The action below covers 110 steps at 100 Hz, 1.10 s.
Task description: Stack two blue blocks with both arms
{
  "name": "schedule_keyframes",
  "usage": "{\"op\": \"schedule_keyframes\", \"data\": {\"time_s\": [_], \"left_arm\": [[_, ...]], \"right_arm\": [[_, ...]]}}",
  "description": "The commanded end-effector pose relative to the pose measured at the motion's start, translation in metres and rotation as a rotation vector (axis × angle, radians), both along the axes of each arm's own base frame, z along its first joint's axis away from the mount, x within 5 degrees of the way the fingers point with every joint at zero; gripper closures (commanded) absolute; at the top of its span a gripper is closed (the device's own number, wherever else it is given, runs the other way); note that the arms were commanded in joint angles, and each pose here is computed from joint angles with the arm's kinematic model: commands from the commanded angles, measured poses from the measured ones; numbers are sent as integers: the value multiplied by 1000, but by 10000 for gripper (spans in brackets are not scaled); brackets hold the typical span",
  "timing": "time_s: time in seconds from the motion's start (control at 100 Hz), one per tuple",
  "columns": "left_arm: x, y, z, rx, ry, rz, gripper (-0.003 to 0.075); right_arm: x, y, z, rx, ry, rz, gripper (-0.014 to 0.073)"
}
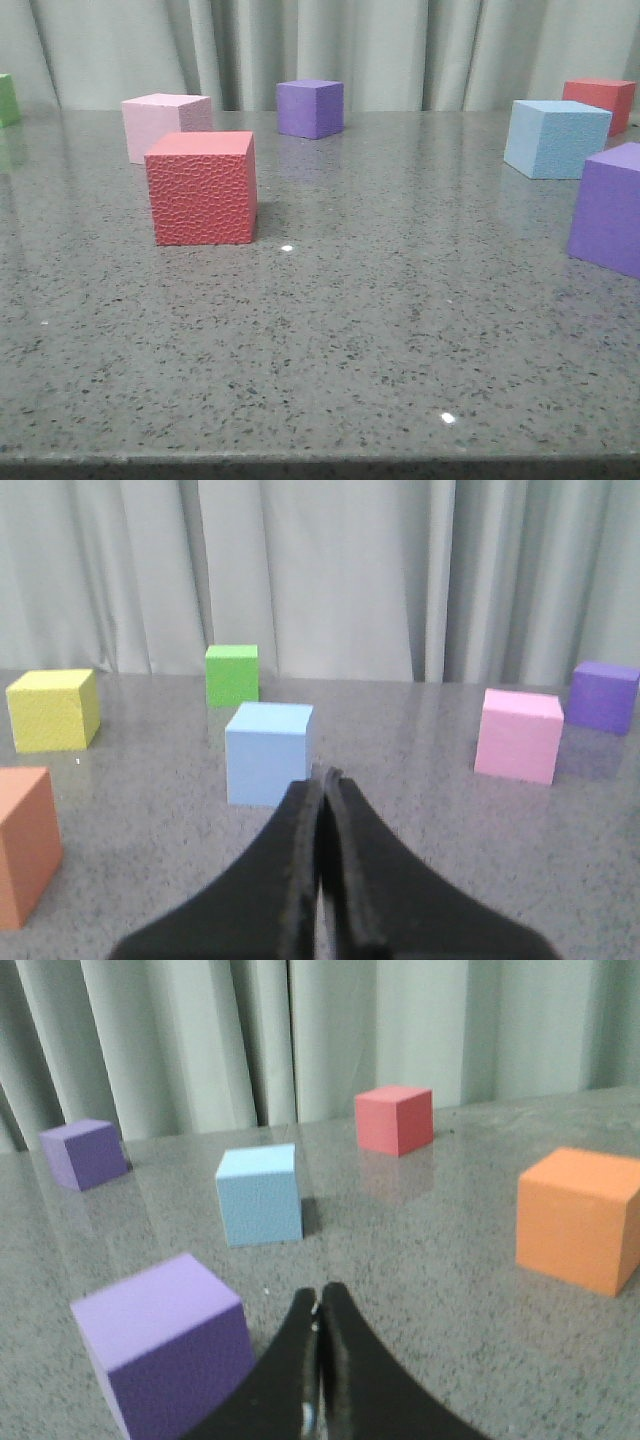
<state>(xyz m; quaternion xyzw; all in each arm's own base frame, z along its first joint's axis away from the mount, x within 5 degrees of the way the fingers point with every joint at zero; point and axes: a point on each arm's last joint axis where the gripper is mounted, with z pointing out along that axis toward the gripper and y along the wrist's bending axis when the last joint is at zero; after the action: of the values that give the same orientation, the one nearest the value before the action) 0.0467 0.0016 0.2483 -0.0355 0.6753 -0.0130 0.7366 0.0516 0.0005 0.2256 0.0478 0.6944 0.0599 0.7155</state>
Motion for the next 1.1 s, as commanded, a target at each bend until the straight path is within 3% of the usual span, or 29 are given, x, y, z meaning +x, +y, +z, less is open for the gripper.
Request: {"op": "schedule_keyframes", "data": {"time_s": [0.0,0.32,0.55,0.69,0.83,1.0,1.09], "left_arm": [[-6,0,38,1,-90,1,739],[6,0,104,-7,-15,0,739],[30,1,129,-4,47,2,738],[47,2,138,-6,94,2,725],[58,3,143,14,111,9,582],[62,3,145,18,101,10,268],[62,3,145,18,105,10,138]], "right_arm": [[-11,-1,37,-16,-119,-6,699],[-18,-2,98,-15,14,-18,699],[12,-1,130,-15,144,-19,692],[36,-1,141,-24,249,-19,627],[54,-1,150,-51,285,-16,472],[64,-1,158,-56,297,-15,186],[67,-1,159,-57,311,-14,27]]}}
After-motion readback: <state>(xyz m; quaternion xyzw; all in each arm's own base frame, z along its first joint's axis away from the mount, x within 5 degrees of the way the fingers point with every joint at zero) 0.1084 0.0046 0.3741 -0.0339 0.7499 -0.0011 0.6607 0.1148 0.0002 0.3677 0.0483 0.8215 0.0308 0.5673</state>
